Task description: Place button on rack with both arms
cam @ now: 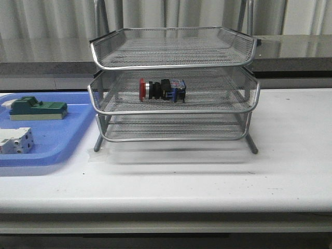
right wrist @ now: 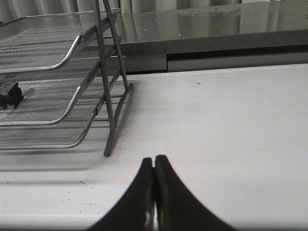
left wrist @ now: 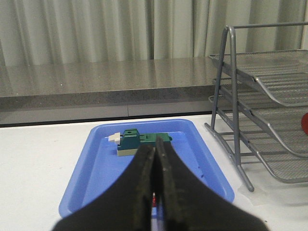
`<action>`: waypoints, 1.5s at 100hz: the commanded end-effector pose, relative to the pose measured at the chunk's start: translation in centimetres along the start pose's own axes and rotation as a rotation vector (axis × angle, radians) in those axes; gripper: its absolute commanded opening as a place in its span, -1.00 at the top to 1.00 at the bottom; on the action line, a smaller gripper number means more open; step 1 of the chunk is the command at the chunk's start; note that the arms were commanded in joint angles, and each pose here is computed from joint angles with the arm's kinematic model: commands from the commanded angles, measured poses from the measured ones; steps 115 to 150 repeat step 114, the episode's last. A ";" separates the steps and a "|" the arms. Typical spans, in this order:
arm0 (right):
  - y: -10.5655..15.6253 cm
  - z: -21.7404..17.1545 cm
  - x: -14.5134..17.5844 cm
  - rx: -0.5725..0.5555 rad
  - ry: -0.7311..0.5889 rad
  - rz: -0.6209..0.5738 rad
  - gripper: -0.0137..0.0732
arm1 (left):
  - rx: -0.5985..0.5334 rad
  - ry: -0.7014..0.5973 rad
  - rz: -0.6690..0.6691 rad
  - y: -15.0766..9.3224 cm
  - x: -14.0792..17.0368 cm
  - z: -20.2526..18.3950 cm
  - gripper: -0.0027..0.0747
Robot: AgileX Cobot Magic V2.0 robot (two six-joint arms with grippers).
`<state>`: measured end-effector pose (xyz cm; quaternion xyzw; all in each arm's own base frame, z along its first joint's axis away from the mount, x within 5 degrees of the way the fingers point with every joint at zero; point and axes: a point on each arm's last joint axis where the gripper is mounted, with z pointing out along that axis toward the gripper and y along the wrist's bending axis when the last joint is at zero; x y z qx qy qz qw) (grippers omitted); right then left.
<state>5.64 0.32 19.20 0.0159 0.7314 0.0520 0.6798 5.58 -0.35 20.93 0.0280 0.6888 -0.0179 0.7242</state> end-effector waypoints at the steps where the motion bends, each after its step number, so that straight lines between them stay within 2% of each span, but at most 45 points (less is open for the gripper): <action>1: 0.1 -0.3 -1.3 -0.006 -0.115 -0.007 0.82 | -0.015 -0.047 -0.023 0.1 0.8 -0.1 0.98; 150: 0.1 -0.3 -1.3 -0.006 -0.114 -0.007 0.82 | -0.026 -0.047 -0.023 0.1 0.8 -0.1 0.98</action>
